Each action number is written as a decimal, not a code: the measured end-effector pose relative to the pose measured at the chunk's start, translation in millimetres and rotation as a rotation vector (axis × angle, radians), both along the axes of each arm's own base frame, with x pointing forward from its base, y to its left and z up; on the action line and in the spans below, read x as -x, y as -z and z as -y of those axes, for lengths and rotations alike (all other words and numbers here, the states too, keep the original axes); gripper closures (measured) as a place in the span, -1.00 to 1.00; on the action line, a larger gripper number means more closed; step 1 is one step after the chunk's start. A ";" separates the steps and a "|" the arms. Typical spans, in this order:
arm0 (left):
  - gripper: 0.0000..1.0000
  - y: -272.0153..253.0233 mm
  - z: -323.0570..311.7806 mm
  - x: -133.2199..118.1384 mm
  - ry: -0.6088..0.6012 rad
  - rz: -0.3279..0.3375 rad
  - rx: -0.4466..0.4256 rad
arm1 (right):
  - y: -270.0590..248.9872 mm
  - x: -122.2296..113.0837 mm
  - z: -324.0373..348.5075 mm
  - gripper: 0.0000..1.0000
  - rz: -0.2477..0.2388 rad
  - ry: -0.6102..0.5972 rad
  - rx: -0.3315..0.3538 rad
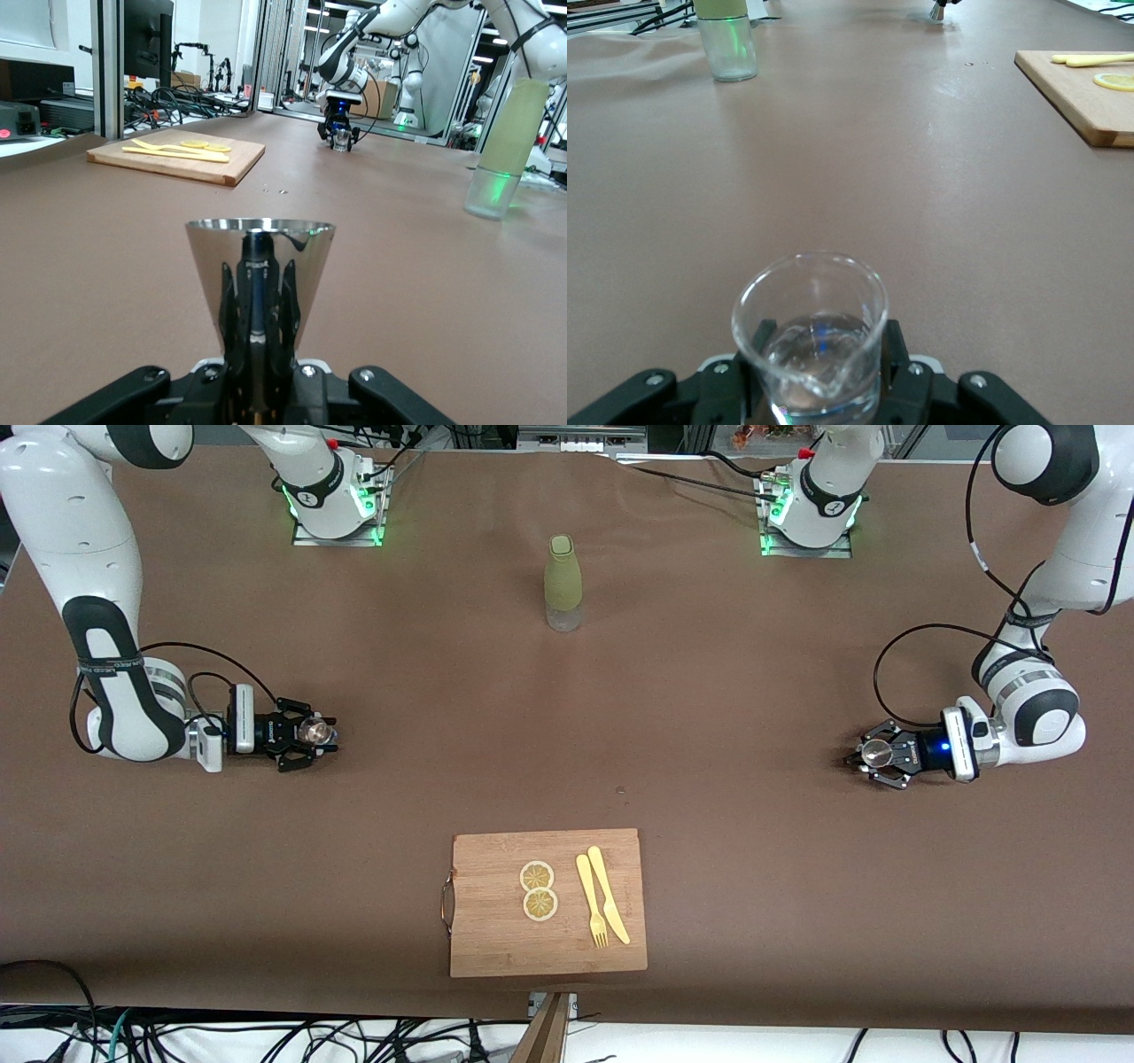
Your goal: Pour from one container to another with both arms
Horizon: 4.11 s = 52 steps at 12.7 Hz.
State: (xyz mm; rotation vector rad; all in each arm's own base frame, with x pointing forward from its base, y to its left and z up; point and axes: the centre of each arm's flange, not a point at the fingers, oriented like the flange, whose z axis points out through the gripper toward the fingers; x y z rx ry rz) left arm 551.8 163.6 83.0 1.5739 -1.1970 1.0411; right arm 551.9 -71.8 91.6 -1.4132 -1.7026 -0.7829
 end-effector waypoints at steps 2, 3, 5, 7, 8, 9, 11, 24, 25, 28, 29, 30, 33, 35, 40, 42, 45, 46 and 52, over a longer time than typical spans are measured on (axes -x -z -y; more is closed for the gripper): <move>0.83 1.7 -0.1 0.5 0.002 0.009 -0.003 | 1.3 0.6 2.2 -0.59 -0.001 0.004 0.004; 0.74 1.9 0.0 0.5 0.003 0.012 -0.003 | 1.8 1.3 5.7 -0.81 -0.003 0.008 0.008; 0.59 2.1 0.1 0.6 0.004 0.016 -0.004 | 1.5 3.3 18.9 -1.00 -0.006 0.025 0.020; 0.20 1.7 -0.2 0.4 0.004 0.019 -0.005 | 0.6 5.0 27.9 -1.00 -0.009 0.033 0.026; -0.01 -0.9 -1.3 -1.1 0.003 0.025 -0.008 | 0.4 5.5 29.4 -1.00 -0.011 0.034 0.026; -0.24 -5.5 -3.4 -3.0 0.002 0.032 -0.013 | 0.3 6.4 31.8 -1.00 -0.013 0.034 0.027; -0.73 -20.7 -12.0 -6.7 -0.007 0.040 -0.032 | -0.2 8.6 37.7 -1.00 -0.019 0.034 0.030; -1.00 -80.5 -68.0 -2.8 -0.075 -0.086 -0.144 | -22.8 5.5 56.6 -1.00 -0.104 -0.013 0.156; -1.00 -86.6 -70.1 -3.0 -0.080 -0.108 -0.151 | -34.8 2.7 60.9 -1.00 -0.128 -0.014 0.195; -1.00 -107.7 -75.9 -0.7 -0.105 -0.213 -0.176 | -97.8 -13.3 63.8 -1.00 -0.197 0.022 0.342; -1.00 -115.9 -77.7 0.5 -0.119 -0.255 -0.184 | -121.2 -18.6 58.6 -1.00 -0.219 0.039 0.395; -1.00 -125.8 -79.8 0.9 -0.136 -0.301 -0.194 | -144.6 -23.4 50.2 -1.00 -0.245 0.060 0.456; -1.00 -178.7 -87.2 -2.0 -0.209 -0.450 -0.271 | -217.3 -33.0 17.9 -1.00 -0.324 0.176 0.656; -1.00 -222.6 -80.9 -6.1 -0.274 -0.562 -0.308 | -256.8 -36.1 -13.7 -1.00 -0.360 0.270 0.762; -1.00 -323.2 -27.7 -26.9 -0.494 -0.780 -0.454 | -321.6 -34.4 -118.0 -1.00 -0.381 0.539 1.018; -1.00 -354.9 -3.3 -33.8 -0.622 -0.841 -0.512 | -345.7 -27.3 -152.7 -1.00 -0.385 0.688 1.081; -1.00 -398.8 43.9 -34.8 -0.794 -0.936 -0.614 | -385.2 -11.0 -188.7 -1.00 -0.451 0.983 1.091; -1.00 -414.5 64.1 -33.6 -0.867 -0.964 -0.655 | -397.1 -4.8 -193.9 -1.00 -0.485 1.070 1.084; -1.00 -482.6 157.1 0.2 -1.129 -1.011 -0.806 | -449.4 24.7 -151.7 -1.00 -0.612 1.274 1.120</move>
